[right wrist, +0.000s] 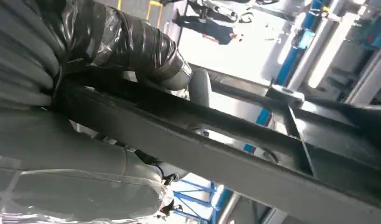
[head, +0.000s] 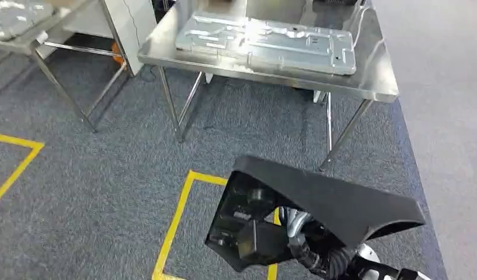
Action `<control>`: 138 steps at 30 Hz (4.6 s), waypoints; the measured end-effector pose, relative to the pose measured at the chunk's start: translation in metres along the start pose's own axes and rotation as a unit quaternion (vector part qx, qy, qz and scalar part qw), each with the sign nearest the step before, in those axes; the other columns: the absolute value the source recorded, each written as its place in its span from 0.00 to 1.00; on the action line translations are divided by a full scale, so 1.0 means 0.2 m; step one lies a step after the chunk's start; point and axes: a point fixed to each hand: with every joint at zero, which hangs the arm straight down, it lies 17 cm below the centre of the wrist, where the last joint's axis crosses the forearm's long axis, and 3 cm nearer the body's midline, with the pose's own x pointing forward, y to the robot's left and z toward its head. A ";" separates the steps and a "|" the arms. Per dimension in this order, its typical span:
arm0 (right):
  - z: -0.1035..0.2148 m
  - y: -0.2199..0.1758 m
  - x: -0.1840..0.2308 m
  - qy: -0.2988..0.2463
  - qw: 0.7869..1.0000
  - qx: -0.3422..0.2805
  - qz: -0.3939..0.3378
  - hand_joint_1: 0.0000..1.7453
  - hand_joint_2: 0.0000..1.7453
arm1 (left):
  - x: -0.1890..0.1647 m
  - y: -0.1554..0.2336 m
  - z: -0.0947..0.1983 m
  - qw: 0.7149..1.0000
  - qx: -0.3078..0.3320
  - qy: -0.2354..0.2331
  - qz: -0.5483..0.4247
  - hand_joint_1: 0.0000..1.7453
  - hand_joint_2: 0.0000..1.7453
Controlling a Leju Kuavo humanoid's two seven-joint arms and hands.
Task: Take the parts from the cabinet and place them on the table.
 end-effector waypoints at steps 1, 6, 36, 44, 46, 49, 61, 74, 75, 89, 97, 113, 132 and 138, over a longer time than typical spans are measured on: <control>0.00 0.00 0.00 -0.001 1.000 0.001 0.000 0.95 1.00 | 0.00 0.00 0.00 1.000 0.000 0.000 0.000 0.00 0.00; 0.00 0.00 0.00 -0.001 1.000 0.000 0.000 0.95 1.00 | 0.02 -0.01 -0.01 1.000 -0.003 -0.003 -0.002 0.00 0.00; -0.01 0.00 0.01 -0.005 1.000 -0.002 0.007 0.95 1.00 | 0.03 0.00 -0.01 1.000 -0.001 -0.009 -0.006 0.00 0.00; -0.01 0.00 0.01 -0.005 1.000 -0.002 0.007 0.95 1.00 | 0.02 0.03 0.00 1.000 0.003 -0.009 -0.009 0.00 0.00; 0.00 0.00 0.01 -0.004 1.000 -0.003 0.007 0.95 1.00 | 0.03 0.04 -0.01 1.000 0.004 -0.010 -0.010 0.00 0.00; -0.01 0.00 0.01 -0.006 1.000 -0.001 0.009 0.95 1.00 | 0.02 0.03 0.00 1.000 0.002 -0.011 -0.010 0.00 0.00; -0.02 0.00 0.03 -0.015 1.000 0.001 0.013 0.95 1.00 | 0.02 0.02 0.00 1.000 -0.001 -0.010 -0.012 0.00 0.00; -0.05 -0.01 0.05 -0.027 0.999 0.002 0.021 0.95 1.00 | 0.03 0.03 -0.01 1.000 0.000 -0.012 -0.014 0.00 0.00; -0.05 -0.01 0.05 -0.028 0.999 0.000 0.022 0.95 1.00 | 0.03 0.03 -0.01 1.000 0.000 -0.011 -0.014 0.00 0.00; -0.06 0.00 0.08 -0.037 0.999 0.004 0.027 0.95 1.00 | 0.04 0.03 -0.01 1.000 -0.001 -0.015 -0.012 0.00 0.00; -0.07 0.01 0.11 -0.047 0.998 0.006 0.029 0.95 1.00 | 0.08 0.02 -0.02 1.000 -0.003 -0.020 -0.015 0.00 0.00; -0.09 0.03 0.21 -0.083 0.996 0.013 0.035 0.95 1.00 | 0.08 0.04 -0.02 1.000 0.000 -0.022 -0.019 0.00 0.00; -0.11 0.00 0.26 -0.098 0.992 -0.008 0.077 0.95 1.00 | 0.07 0.04 -0.01 0.999 -0.007 -0.023 -0.025 0.00 0.00; -0.24 -0.24 0.25 -0.094 0.986 -0.027 0.136 0.95 1.00 | 0.11 0.02 -0.02 0.999 -0.017 -0.027 -0.034 0.00 0.00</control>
